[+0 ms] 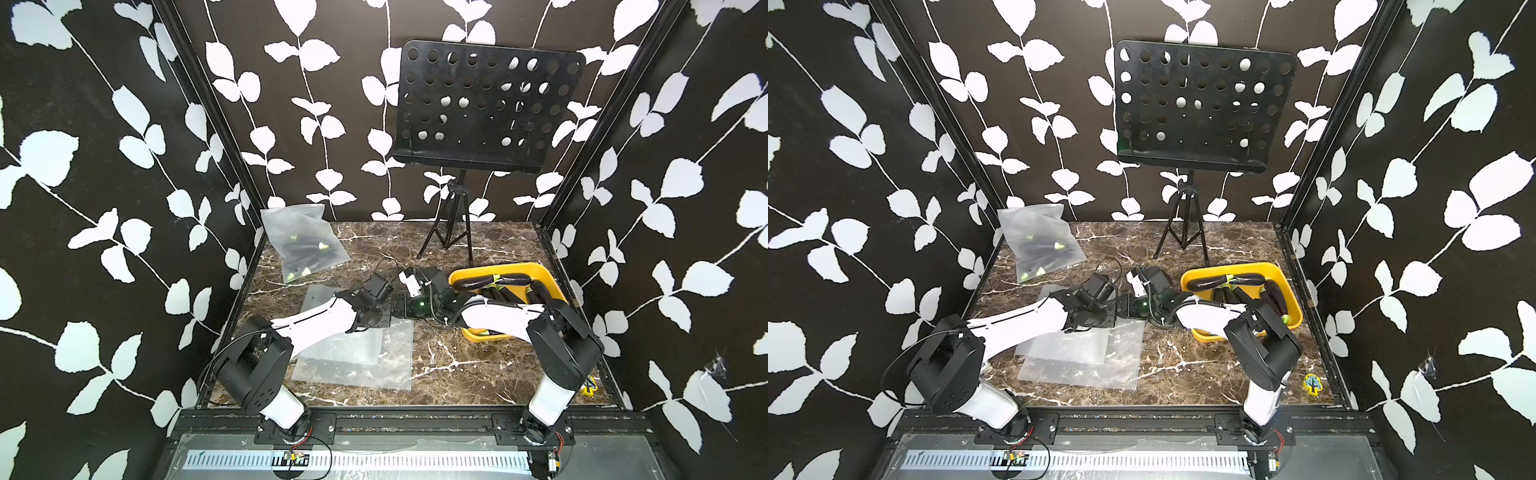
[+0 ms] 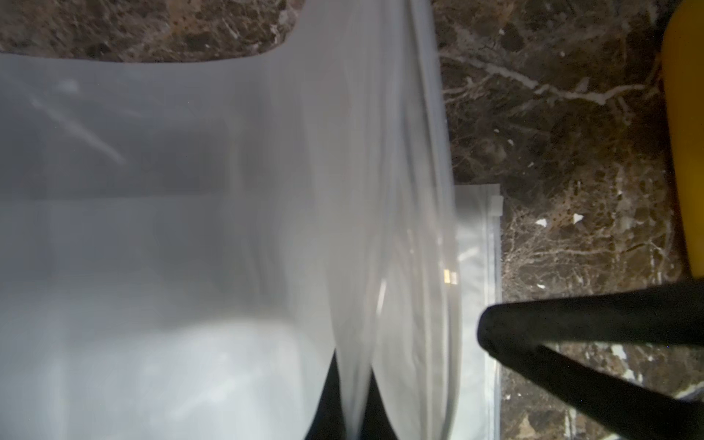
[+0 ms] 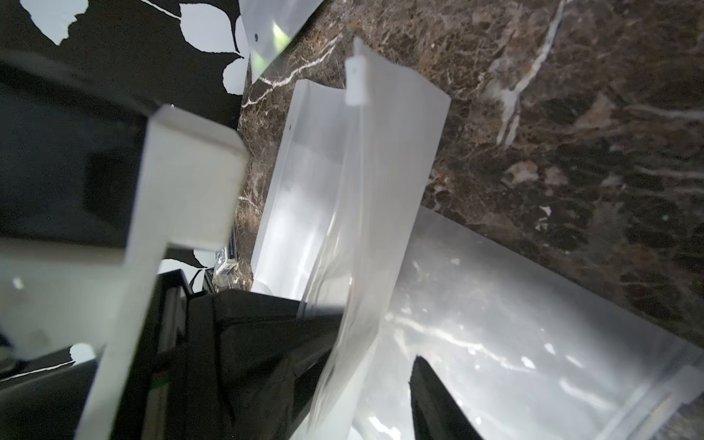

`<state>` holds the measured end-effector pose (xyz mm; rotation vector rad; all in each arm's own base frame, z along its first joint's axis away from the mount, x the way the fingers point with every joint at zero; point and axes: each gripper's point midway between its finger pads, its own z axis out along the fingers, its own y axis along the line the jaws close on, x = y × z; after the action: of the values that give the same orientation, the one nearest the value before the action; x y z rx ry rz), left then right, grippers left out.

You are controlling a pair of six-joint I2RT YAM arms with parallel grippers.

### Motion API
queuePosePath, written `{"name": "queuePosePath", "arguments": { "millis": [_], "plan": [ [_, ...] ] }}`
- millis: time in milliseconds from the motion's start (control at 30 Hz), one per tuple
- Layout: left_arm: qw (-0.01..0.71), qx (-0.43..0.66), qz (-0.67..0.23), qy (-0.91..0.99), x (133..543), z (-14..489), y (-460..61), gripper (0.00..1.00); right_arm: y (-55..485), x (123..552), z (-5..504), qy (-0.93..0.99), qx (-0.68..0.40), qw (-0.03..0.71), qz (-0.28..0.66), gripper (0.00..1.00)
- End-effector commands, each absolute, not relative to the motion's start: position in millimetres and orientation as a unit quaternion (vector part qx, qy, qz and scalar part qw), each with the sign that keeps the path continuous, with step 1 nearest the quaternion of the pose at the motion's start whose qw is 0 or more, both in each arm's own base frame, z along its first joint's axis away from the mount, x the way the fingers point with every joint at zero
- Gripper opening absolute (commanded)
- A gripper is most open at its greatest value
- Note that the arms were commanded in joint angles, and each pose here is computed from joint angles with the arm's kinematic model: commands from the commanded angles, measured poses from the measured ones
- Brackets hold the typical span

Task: Place the eggplant in a zip-top bag and seal the zipper
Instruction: Open the zipper food storage bag.

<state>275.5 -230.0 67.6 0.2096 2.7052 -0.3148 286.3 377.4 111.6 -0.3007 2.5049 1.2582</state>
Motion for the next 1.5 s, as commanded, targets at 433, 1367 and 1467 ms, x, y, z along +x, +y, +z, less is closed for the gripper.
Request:
{"name": "queuePosePath", "arguments": {
  "millis": [433, 1367, 1467],
  "plan": [
    [0.204, 0.070, -0.111, 0.970, 271.3, 68.0, -225.9, 0.00, 382.6, 289.0, 88.9, 0.883, -0.099, 0.148, 0.434, 0.40],
    [0.148, 0.149, -0.078, 0.975, 267.3, 128.4, -243.5, 0.00, 310.7, 287.4, 63.2, 0.927, -0.089, 0.151, 0.331, 0.07],
    [0.133, 0.120, -0.084, 0.980, 272.1, 113.5, -253.9, 0.00, 299.6, 291.0, 63.2, 0.932, -0.092, 0.155, 0.315, 0.08]
  ]
}}
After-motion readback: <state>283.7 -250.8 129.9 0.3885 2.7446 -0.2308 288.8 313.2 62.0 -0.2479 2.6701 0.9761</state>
